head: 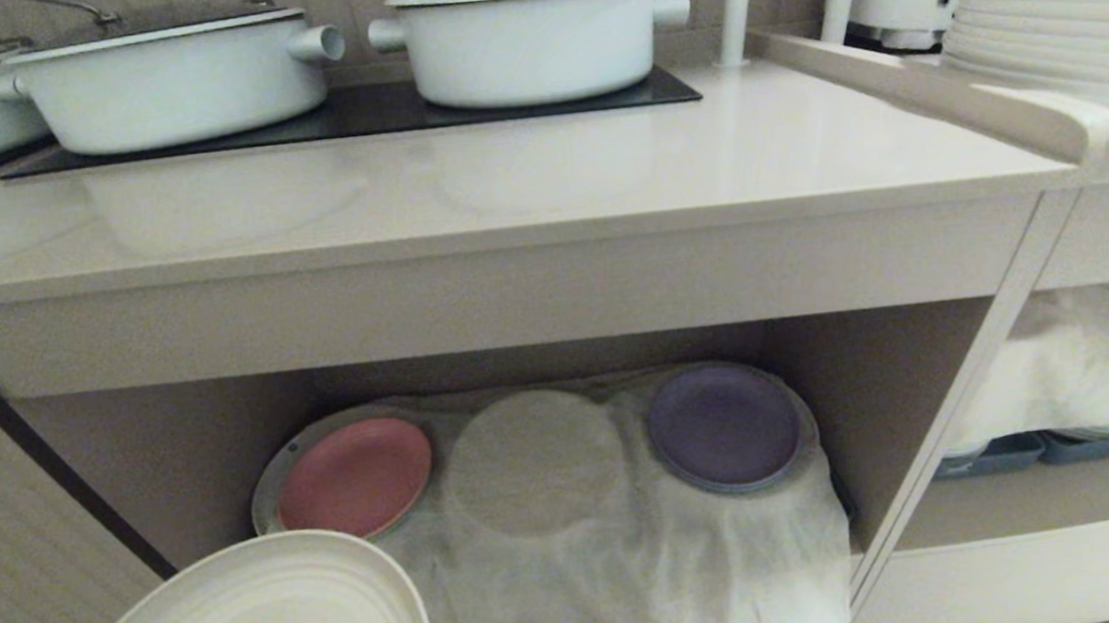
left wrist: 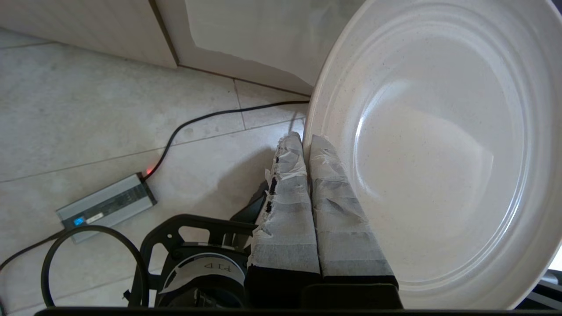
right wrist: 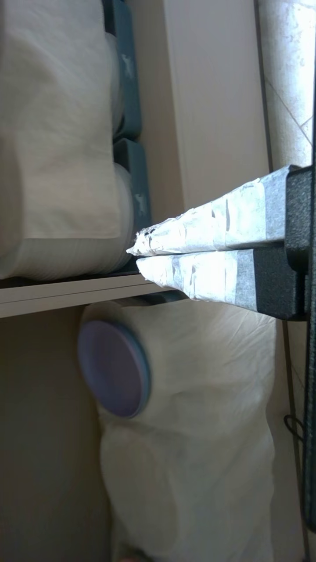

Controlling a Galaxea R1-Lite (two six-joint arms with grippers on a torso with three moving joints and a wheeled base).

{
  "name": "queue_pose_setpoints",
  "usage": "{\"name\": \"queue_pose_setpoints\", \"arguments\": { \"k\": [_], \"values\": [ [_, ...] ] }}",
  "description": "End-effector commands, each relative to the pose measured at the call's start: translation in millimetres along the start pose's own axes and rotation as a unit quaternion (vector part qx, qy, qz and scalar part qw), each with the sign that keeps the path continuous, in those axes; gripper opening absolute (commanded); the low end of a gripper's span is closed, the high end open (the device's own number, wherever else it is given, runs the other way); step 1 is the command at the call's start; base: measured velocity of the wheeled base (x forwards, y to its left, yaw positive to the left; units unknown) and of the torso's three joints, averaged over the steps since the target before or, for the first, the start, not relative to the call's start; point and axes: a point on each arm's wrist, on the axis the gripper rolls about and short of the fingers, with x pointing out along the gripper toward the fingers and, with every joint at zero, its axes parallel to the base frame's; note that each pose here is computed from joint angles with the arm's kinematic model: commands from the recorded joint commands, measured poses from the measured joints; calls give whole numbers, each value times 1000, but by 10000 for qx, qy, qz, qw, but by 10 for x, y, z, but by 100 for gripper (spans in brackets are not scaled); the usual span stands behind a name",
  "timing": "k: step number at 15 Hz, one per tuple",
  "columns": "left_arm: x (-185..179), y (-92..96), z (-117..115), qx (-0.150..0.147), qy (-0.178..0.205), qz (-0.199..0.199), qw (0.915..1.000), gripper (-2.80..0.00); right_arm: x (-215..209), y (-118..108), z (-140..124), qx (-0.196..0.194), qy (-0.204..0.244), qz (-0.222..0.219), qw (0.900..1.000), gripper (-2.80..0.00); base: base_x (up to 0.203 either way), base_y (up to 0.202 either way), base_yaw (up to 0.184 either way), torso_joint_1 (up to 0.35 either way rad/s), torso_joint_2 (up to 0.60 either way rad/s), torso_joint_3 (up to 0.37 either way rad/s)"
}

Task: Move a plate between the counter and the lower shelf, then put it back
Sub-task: Put the plate in the cupboard

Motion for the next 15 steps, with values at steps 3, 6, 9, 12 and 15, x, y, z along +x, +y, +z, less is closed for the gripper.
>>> {"name": "queue_pose_setpoints", "arguments": {
  "k": [3, 6, 9, 12, 15],
  "values": [
    [1, 2, -2, -20, 11, 22, 10000, -280, 1, 0, 1, 3, 7, -2, 10000, -280, 0, 0, 0, -154, 453, 298],
    [1, 2, -2, -23, 12, 17, 10000, -280, 1, 0, 1, 3, 7, -2, 10000, -280, 0, 0, 0, -134, 451, 315],
    [-2, 4, -3, -30, 4, 18, 10000, -280, 1, 0, 1, 3, 7, -2, 10000, -280, 0, 0, 0, -63, 247, 184],
    [-4, 5, -4, -24, -2, 14, 10000, -280, 1, 0, 1, 3, 7, -2, 10000, -280, 0, 0, 0, -10, 45, 39],
    [-4, 5, -4, -17, -2, 14, 10000, -280, 1, 0, 1, 3, 7, -2, 10000, -280, 0, 0, 0, 0, 0, 0]
  ]
}}
